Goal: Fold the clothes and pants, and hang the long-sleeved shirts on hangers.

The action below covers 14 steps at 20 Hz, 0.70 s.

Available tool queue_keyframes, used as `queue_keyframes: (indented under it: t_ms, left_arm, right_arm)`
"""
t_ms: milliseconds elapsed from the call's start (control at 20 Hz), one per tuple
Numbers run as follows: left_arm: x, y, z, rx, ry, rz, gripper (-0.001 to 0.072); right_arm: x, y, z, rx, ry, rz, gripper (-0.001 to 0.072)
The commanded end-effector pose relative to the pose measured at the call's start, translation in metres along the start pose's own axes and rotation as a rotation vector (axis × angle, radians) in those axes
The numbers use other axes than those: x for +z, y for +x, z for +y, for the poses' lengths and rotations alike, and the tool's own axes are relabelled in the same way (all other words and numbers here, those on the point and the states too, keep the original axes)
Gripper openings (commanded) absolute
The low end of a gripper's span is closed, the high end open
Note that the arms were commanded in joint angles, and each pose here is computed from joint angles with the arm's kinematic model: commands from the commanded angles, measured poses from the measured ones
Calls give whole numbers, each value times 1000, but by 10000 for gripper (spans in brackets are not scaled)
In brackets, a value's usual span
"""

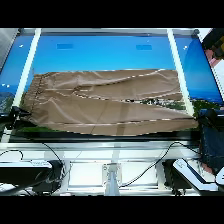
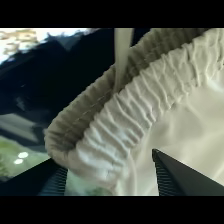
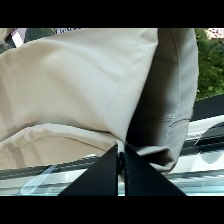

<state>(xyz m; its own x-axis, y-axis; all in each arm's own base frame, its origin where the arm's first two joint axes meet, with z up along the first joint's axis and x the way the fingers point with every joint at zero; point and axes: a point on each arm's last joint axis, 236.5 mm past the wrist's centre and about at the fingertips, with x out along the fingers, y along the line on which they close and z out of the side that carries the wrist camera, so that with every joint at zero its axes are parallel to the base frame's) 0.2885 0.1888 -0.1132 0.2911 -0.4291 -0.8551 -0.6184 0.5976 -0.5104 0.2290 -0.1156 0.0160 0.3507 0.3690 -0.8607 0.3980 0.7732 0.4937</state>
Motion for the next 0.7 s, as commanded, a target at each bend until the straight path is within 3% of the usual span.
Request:
queue_keyframes:
  t_ms: [0, 50, 100, 350, 650]
  left_arm:
    - [13, 12, -10, -74, -4, -39, 353]
    - [17, 10, -20, -115, 12, -55, 136]
    - [21, 7, -33, -169, 41, -76, 29]
    - [25, -67, -138, -507, 272, -247, 28]
    - [15, -196, -203, -594, 415, -601, 28]
  right_arm:
    - [0, -1, 1, 3, -1, -2, 13]
    - [1, -1, 1, 1, -3, -5, 13]
    - [3, -1, 1, -1, -4, -12, 13]
    - [30, -9, 44, 169, -181, -143, 13]
    - [88, -61, 103, 316, -368, -427, 13]
